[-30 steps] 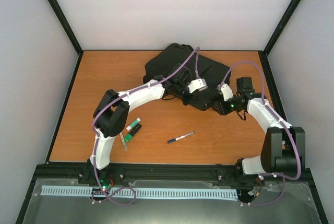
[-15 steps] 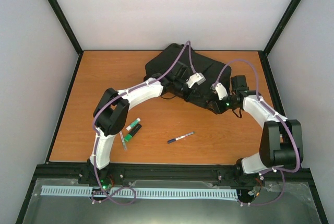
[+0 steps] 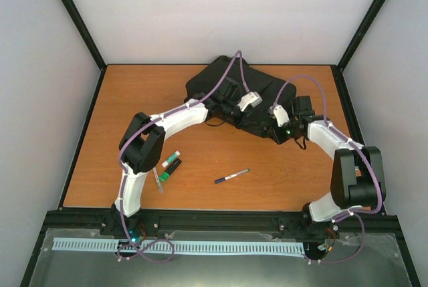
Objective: Pack the student bag
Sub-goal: Zip the student bag at the center of the board.
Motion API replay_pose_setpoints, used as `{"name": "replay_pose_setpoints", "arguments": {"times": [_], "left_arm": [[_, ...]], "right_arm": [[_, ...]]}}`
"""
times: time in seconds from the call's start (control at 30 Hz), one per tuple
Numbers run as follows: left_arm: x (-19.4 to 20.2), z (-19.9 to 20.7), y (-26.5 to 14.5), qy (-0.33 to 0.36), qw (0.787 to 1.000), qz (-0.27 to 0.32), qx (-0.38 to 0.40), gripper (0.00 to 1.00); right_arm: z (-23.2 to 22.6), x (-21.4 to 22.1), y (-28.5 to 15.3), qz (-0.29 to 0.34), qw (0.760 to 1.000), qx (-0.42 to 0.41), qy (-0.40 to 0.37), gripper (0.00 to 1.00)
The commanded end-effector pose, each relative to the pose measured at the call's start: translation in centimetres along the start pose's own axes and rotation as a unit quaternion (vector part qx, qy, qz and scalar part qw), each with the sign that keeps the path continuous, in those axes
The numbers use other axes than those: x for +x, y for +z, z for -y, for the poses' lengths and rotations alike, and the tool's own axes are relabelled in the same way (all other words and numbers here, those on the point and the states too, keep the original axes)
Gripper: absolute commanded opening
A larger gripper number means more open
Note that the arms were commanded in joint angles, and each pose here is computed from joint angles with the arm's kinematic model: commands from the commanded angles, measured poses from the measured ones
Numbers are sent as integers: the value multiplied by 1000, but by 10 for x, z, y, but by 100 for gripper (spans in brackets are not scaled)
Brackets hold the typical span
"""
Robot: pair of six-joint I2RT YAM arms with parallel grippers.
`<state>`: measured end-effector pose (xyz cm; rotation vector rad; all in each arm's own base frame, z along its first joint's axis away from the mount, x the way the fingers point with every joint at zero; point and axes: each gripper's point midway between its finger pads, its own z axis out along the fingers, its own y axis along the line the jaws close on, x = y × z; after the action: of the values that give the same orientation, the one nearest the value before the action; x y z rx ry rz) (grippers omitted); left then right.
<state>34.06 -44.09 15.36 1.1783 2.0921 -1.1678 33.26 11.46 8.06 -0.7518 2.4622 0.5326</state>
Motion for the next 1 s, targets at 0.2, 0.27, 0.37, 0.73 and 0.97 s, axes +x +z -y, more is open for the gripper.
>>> {"name": "replay_pose_setpoints", "arguments": {"times": [0.2,0.27,0.37,0.73,0.97], "left_arm": [[-19,7,-14,56,998,15,10,1],[-15,5,-13,55,998,7,6,1],[-7,3,-11,53,999,-3,6,1],[-5,4,-10,45,999,-7,11,1],[-9,6,-12,49,999,-4,11,1]], "right_arm": [[-2,-10,-18,1,999,16,-40,3],[-4,-4,-19,-12,999,15,-41,3],[-7,8,-19,-35,999,8,-33,3],[-19,-8,-18,6,999,-30,-31,24],[-15,-21,-8,17,999,-38,-21,36]]}}
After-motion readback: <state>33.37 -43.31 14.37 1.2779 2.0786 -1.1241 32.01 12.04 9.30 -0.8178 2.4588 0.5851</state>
